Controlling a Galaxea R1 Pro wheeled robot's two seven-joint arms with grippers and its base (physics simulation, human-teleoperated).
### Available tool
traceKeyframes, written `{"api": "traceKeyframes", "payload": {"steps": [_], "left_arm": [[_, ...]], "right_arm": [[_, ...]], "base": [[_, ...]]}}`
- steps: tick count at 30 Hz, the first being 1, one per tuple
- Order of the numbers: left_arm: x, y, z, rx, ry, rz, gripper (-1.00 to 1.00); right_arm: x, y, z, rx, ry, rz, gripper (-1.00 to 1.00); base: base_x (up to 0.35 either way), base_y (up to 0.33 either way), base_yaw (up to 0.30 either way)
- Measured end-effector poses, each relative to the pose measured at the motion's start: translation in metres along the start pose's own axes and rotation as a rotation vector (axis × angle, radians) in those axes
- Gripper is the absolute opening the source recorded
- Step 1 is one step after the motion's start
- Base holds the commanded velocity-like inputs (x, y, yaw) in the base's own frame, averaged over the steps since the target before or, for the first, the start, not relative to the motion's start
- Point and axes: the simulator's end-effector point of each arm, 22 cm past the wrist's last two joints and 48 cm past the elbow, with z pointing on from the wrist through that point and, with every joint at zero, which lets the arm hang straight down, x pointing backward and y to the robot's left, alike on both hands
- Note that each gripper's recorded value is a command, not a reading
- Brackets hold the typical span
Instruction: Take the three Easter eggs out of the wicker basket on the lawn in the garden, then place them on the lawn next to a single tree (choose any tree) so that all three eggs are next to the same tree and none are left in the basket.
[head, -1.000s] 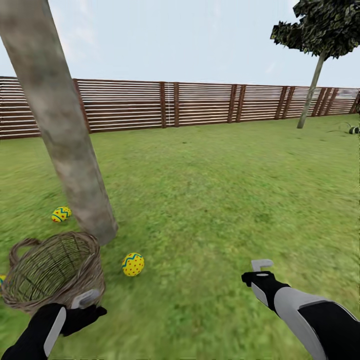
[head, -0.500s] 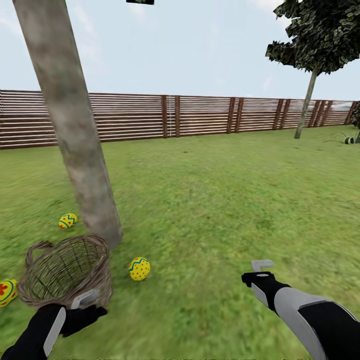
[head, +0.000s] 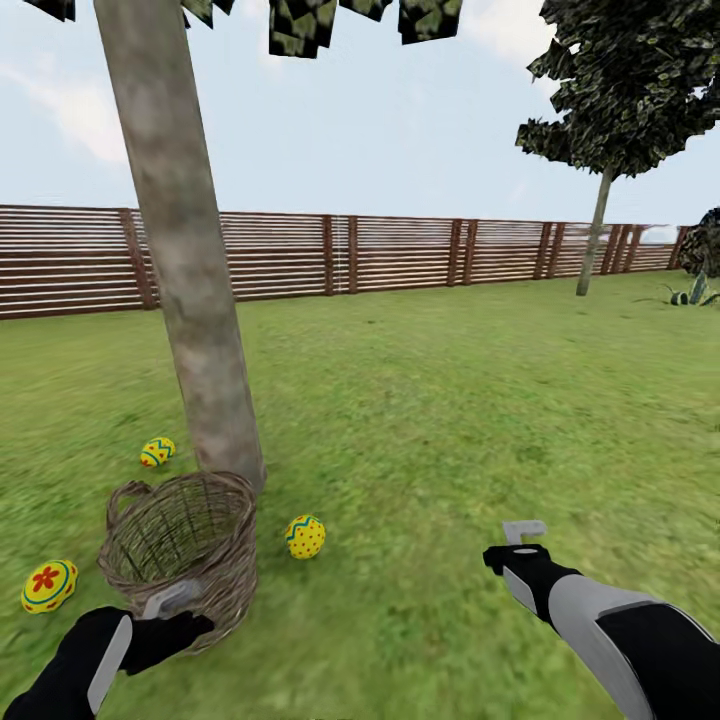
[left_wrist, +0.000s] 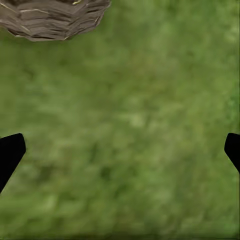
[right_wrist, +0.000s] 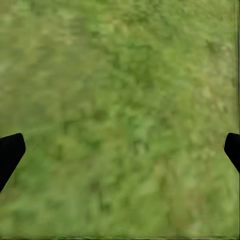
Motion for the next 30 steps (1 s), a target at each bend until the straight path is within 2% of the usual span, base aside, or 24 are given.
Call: {"api": "traceKeyframes", "payload": {"steps": [6, 14, 24, 30], "left_arm": [[-0.008, -0.005, -0.009, 0.002, -0.004, 0.001, 1.00], [-0.018, -0.012, -0.023, 0.001, -0.004, 0.002, 1.00], [-0.030, -0.021, -0.040, 0.001, -0.001, 0.003, 1.00], [-0.037, -0.026, -0.049, 0.001, 0.001, 0.003, 1.00]], "right_arm": [[-0.012, -0.003, -0.007, 0.001, -0.002, 0.001, 1.00], [-0.027, -0.008, -0.016, 0.001, -0.002, 0.002, 1.00], [-0.047, -0.013, -0.027, 0.001, -0.002, 0.002, 1.00], [-0.058, -0.016, -0.033, 0.001, -0.001, 0.002, 1.00]], "base": [[-0.145, 0.298, -0.282], [-0.019, 0.317, -0.280], [-0.007, 0.331, -0.037], [-0.152, 0.319, 0.000]]}}
